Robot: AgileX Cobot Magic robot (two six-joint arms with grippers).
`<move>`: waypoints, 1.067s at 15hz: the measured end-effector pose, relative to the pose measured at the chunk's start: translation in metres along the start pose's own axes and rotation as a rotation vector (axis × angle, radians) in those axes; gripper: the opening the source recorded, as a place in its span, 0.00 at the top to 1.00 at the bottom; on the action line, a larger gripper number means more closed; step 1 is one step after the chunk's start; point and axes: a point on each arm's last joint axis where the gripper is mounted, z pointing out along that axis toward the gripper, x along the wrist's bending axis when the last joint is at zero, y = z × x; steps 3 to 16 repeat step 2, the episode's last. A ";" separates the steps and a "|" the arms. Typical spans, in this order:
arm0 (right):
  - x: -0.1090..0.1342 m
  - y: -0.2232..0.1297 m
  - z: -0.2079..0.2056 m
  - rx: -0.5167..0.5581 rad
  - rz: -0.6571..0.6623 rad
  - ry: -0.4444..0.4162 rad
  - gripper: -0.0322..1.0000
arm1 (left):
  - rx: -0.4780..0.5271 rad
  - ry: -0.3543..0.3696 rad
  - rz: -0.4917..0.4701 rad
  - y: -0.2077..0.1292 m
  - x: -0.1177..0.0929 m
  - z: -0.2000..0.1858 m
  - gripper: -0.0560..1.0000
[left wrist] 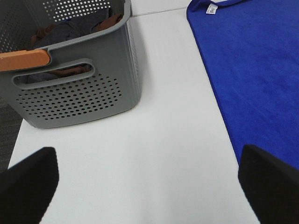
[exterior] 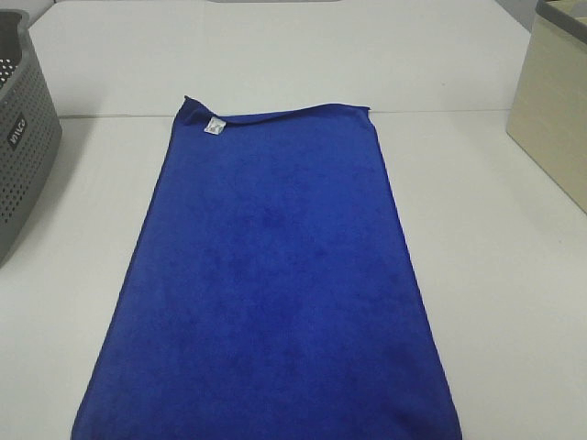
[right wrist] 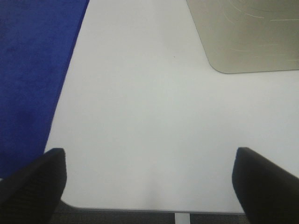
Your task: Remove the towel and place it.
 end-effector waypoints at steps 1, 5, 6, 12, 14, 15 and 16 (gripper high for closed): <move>0.000 0.000 0.000 0.000 0.000 0.000 0.07 | -0.002 -0.011 0.008 0.000 0.000 0.000 0.01; 0.000 0.000 0.000 0.000 0.000 0.000 0.07 | -0.003 -0.016 0.013 0.000 0.001 0.000 0.01; 0.000 0.000 0.000 0.000 0.000 0.000 0.07 | -0.003 -0.016 0.013 0.000 0.001 0.000 0.01; 0.000 0.000 0.000 0.000 0.000 0.000 0.07 | -0.003 -0.016 0.013 0.000 0.001 0.000 0.01; 0.000 0.000 0.000 0.000 0.000 0.000 0.07 | -0.003 -0.016 0.013 0.000 0.001 0.000 0.01; 0.000 0.000 0.000 0.000 0.000 0.000 0.07 | -0.003 -0.016 0.013 0.000 0.001 0.000 0.01; 0.000 0.000 0.000 0.000 0.000 0.000 0.07 | -0.003 -0.016 0.013 0.000 0.001 0.000 0.01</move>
